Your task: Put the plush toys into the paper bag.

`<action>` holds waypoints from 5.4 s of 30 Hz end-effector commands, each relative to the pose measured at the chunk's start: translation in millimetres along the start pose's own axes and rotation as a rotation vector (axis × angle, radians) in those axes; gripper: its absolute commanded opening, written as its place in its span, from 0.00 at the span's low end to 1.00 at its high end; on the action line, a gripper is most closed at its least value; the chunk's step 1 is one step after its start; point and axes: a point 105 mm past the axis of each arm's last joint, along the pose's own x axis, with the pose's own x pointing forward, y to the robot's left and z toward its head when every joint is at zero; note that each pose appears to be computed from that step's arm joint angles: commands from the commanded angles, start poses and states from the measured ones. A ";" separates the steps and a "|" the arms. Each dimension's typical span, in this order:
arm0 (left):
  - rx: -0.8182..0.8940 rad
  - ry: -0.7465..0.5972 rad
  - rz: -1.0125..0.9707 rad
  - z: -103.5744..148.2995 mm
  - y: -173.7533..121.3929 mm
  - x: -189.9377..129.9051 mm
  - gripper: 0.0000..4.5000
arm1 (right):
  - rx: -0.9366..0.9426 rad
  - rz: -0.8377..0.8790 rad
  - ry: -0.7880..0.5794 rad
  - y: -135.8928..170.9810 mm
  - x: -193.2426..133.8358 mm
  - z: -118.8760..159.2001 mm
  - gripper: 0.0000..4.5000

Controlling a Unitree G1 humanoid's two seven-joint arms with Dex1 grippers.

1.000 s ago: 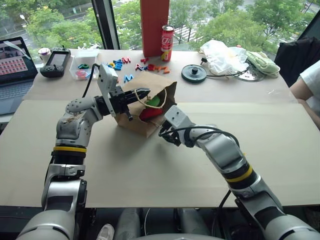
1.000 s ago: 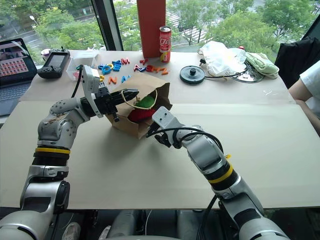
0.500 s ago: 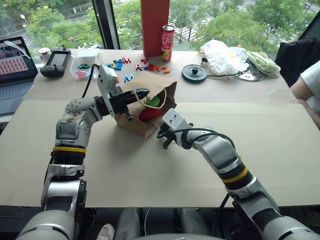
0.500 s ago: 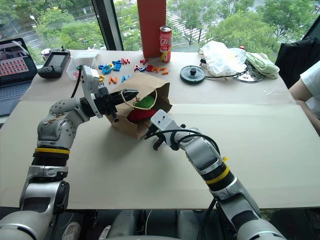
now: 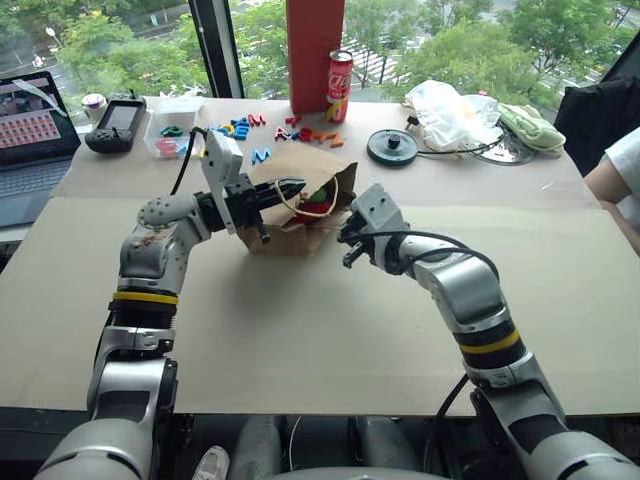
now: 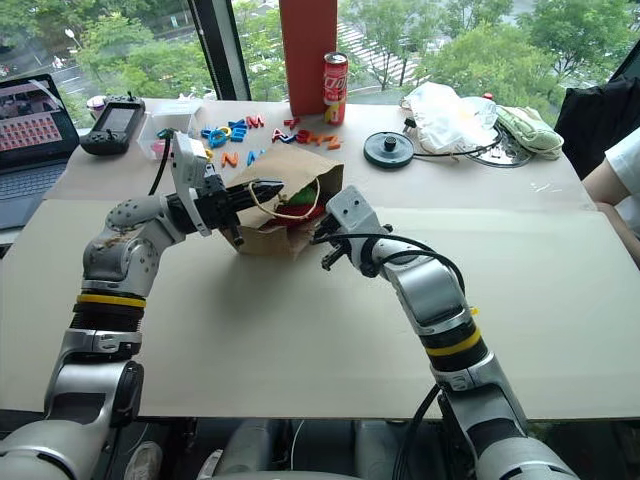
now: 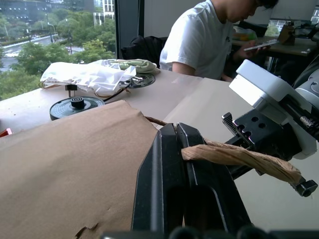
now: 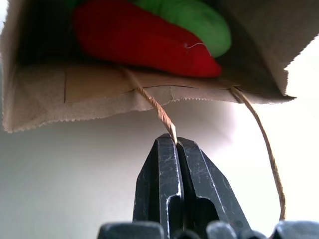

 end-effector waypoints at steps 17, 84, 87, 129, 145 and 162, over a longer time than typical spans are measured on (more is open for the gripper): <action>-0.129 -0.144 0.168 -2.7 1.9 -1.2 0.00 | -0.146 -0.068 -0.046 -4.9 -43.7 43.6 0.02; -0.099 0.127 0.043 -54.1 -46.2 -34.6 0.93 | -0.056 0.207 -0.069 29.2 -12.9 21.3 0.01; -0.076 0.133 0.036 -57.0 -54.2 -29.7 0.93 | -0.044 0.216 -0.093 37.2 -7.2 31.8 0.01; 0.114 0.168 0.372 -82.4 -18.9 1.3 0.22 | 0.009 0.200 -0.112 45.1 7.9 42.9 0.00; 0.063 0.062 0.387 -59.8 -3.1 -7.1 0.22 | 0.038 0.141 -0.170 8.2 -52.6 32.0 0.00; -0.032 0.116 -0.172 -9.2 -35.3 -58.7 0.22 | 0.185 -0.096 -0.173 -92.2 -91.2 13.6 0.00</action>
